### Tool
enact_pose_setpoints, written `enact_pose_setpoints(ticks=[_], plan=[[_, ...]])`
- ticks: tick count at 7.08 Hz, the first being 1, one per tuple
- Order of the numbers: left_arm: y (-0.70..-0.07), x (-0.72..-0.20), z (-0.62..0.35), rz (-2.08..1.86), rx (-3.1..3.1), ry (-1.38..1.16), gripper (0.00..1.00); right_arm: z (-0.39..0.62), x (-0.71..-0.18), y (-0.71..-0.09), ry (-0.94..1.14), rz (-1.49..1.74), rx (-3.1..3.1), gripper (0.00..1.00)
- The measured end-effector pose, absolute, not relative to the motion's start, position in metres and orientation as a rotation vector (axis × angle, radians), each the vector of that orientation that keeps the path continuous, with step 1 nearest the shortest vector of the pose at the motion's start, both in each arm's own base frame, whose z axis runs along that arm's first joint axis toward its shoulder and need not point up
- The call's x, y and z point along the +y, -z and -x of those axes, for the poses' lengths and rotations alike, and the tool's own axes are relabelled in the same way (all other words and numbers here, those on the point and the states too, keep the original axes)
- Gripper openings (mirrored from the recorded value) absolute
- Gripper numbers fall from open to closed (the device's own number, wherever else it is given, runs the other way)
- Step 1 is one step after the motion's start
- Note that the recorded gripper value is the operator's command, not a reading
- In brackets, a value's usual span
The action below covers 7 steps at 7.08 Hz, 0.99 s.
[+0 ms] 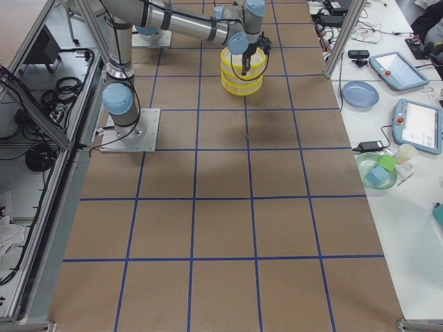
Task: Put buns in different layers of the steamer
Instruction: 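Grasp the white bun with the left gripper while the right lifts the top tier, then carry the white bun with the left gripper into the lower steamer tier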
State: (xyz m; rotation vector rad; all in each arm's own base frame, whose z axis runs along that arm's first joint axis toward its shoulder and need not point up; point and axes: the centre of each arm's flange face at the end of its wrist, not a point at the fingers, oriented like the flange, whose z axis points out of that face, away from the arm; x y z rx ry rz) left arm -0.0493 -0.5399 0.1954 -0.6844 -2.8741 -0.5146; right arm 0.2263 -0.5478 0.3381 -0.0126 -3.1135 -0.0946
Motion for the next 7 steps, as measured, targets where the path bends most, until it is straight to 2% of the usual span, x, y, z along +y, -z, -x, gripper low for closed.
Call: enact_pose_setpoints(ticks=[3, 5, 7], plan=[[-0.193, -0.544, 0.046, 0.682, -2.878, 0.529, 0.00, -0.156, -0.553, -0.388, 0.134, -0.113, -3.120, 0.00], [-0.235, -0.561, 0.036, 0.625, -2.919, 0.457, 0.00, -0.064, -0.563, -0.394, 0.175, -0.260, -3.131, 0.00], [-0.293, -0.578, 0.057, 0.321, -2.914, 0.348, 0.00, -0.006, -0.565, -0.389, 0.195, -0.381, -3.131, 0.00]])
